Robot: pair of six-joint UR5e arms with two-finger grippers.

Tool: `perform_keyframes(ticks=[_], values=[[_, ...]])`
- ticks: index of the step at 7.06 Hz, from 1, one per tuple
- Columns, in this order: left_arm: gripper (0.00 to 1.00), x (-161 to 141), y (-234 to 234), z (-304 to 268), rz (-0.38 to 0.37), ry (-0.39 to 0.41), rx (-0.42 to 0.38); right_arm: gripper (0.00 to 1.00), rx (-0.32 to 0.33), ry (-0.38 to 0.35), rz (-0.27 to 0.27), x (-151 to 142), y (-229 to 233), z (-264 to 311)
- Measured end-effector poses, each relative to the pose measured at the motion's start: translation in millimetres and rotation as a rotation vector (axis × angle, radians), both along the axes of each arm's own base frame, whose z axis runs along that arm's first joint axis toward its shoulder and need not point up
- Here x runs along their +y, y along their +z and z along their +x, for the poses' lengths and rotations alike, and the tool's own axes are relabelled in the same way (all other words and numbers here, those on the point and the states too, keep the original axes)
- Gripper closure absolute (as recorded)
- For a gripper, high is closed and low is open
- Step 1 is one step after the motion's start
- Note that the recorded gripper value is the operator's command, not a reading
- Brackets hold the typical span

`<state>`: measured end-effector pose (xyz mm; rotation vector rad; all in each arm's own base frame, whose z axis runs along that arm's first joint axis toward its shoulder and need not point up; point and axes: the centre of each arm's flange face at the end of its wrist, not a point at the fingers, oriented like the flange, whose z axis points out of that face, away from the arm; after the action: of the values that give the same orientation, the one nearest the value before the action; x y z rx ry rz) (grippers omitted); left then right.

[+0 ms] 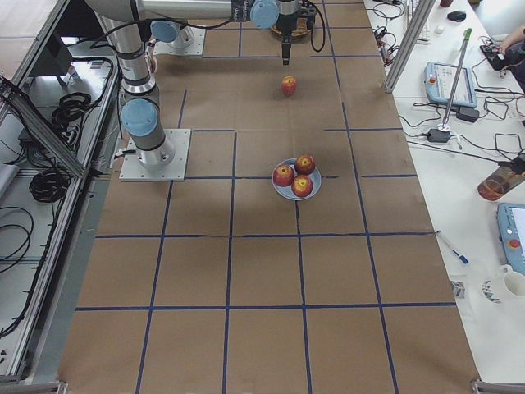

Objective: Transfer apple from basket to plate
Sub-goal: 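Move the right gripper down over the apple on the table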

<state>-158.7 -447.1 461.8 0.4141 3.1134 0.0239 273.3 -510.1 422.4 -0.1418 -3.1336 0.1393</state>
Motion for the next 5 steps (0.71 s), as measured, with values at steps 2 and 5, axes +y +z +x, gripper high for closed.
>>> perform_keyframes(ticks=[2, 5], values=[[0.01, 0, -2, 0, 0.004, 0.000, 0.001, 0.00, 0.018, -0.033, -0.003, -19, -41, 64], [0.01, 0, -2, 0, 0.005, -0.002, 0.000, 0.01, 0.054, -0.042, -0.011, -30, -123, 105]])
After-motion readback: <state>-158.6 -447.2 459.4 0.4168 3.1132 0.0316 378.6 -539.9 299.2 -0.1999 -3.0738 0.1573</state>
